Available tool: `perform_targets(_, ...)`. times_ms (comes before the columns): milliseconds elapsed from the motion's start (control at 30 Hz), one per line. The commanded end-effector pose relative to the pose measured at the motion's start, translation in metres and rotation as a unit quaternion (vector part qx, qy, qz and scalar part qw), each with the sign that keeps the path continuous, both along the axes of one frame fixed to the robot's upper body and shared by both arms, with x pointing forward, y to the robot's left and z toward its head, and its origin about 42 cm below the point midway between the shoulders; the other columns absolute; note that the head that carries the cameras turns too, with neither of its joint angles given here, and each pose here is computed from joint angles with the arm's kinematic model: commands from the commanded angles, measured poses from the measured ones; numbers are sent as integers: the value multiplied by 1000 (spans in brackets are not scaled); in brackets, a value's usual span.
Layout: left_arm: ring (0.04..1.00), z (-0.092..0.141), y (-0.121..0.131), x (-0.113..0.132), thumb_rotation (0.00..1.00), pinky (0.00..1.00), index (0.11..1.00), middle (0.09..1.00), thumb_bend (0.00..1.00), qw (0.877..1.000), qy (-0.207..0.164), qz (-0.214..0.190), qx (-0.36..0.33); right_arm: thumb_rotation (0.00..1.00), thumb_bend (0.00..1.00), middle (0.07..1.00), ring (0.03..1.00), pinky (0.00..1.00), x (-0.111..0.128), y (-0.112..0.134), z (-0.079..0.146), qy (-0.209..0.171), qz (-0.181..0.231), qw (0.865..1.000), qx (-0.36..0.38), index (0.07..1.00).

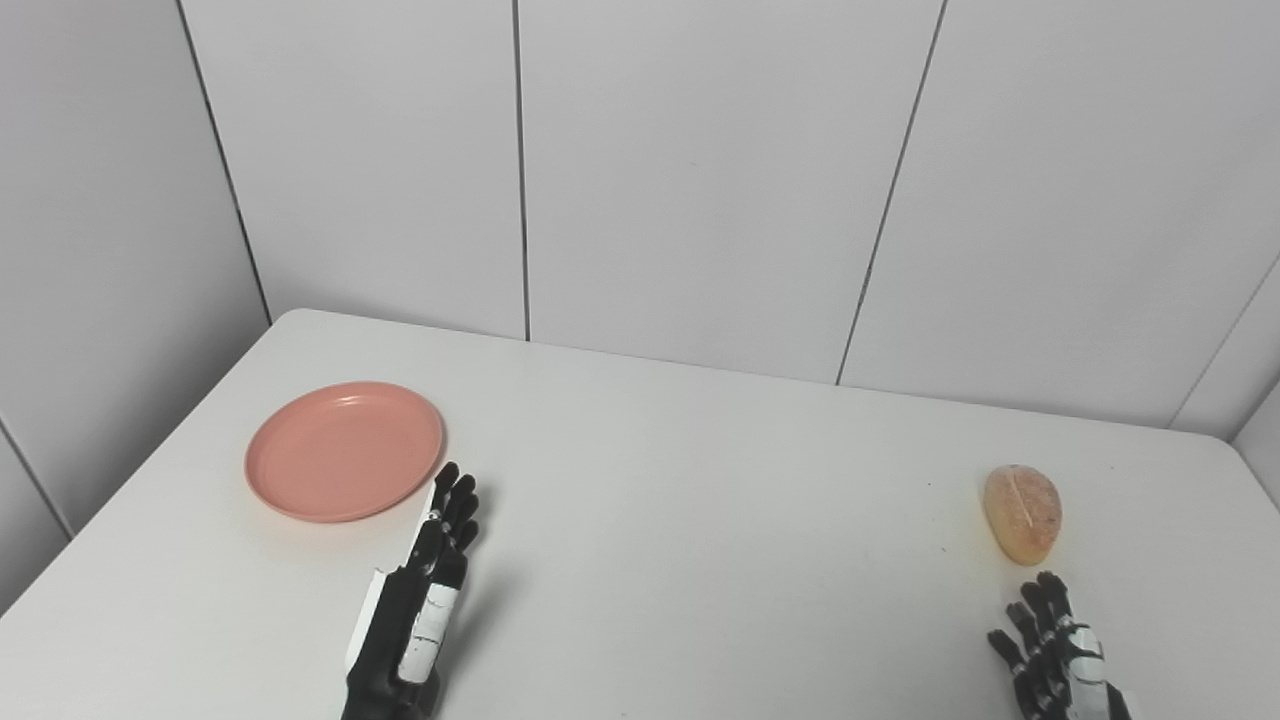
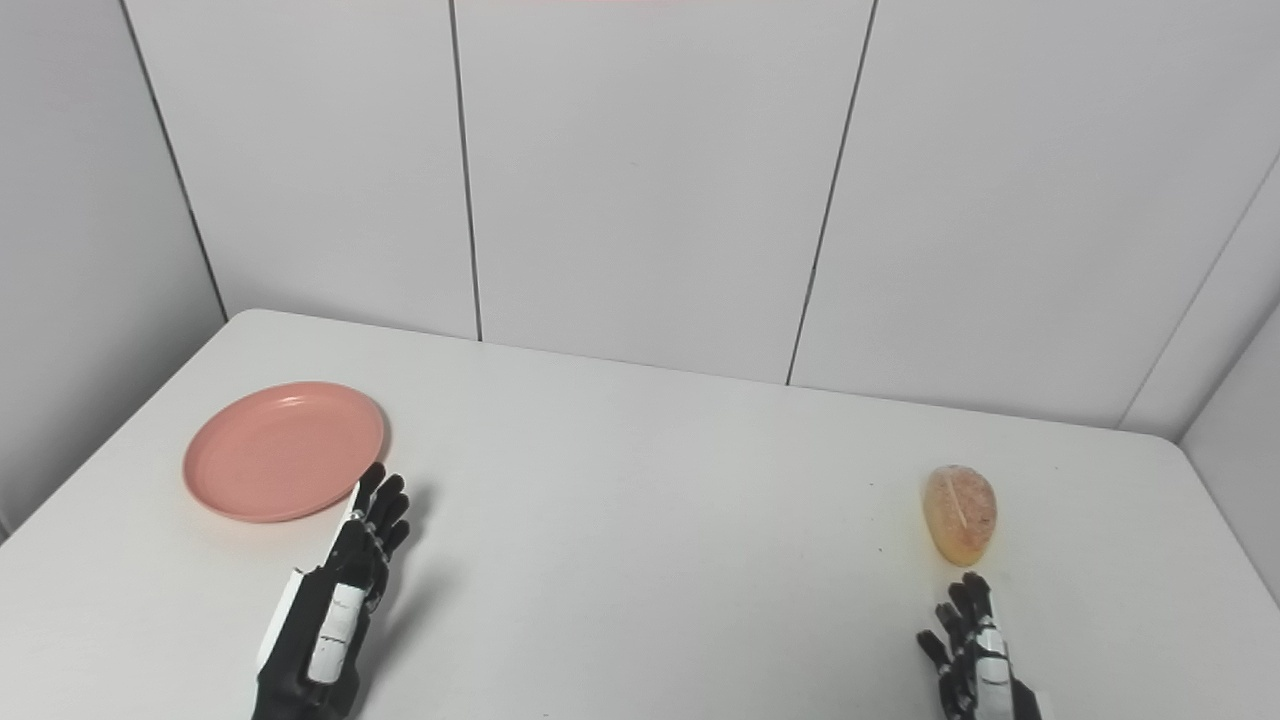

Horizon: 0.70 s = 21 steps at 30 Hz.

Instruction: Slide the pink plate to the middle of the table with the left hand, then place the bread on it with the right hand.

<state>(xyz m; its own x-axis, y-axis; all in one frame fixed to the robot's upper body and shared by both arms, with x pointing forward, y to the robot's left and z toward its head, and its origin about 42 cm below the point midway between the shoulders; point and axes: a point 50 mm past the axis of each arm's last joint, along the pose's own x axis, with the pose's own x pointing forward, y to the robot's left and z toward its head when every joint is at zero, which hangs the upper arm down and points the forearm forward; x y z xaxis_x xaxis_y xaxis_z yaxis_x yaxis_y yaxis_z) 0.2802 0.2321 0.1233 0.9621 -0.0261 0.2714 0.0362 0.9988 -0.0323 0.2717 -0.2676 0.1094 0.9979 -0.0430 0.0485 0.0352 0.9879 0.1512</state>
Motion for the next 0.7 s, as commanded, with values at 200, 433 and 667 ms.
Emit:
perform_targets(200, 1000, -46, -15, -5, 896, 1000, 1000, 1000, 812, 997, 79, -11, -20, 1000, 751, 1000, 1000, 1000, -6, -1, -19, 40, 2, 999, 3, 1000)
perform_targets(433, 1000, -46, -14, -6, 897, 1000, 1000, 1000, 805, 997, 70, -8, -19, 1000, 749, 1000, 1000, 1000, -5, 0, -18, 41, 6, 999, 6, 1000)
perform_targets(667, 964, -35, -16, -3, 870, 1000, 1000, 970, 765, 999, 26, 8, -35, 1000, 718, 1000, 995, 1000, -9, 1, -18, 42, 16, 999, 9, 1000)
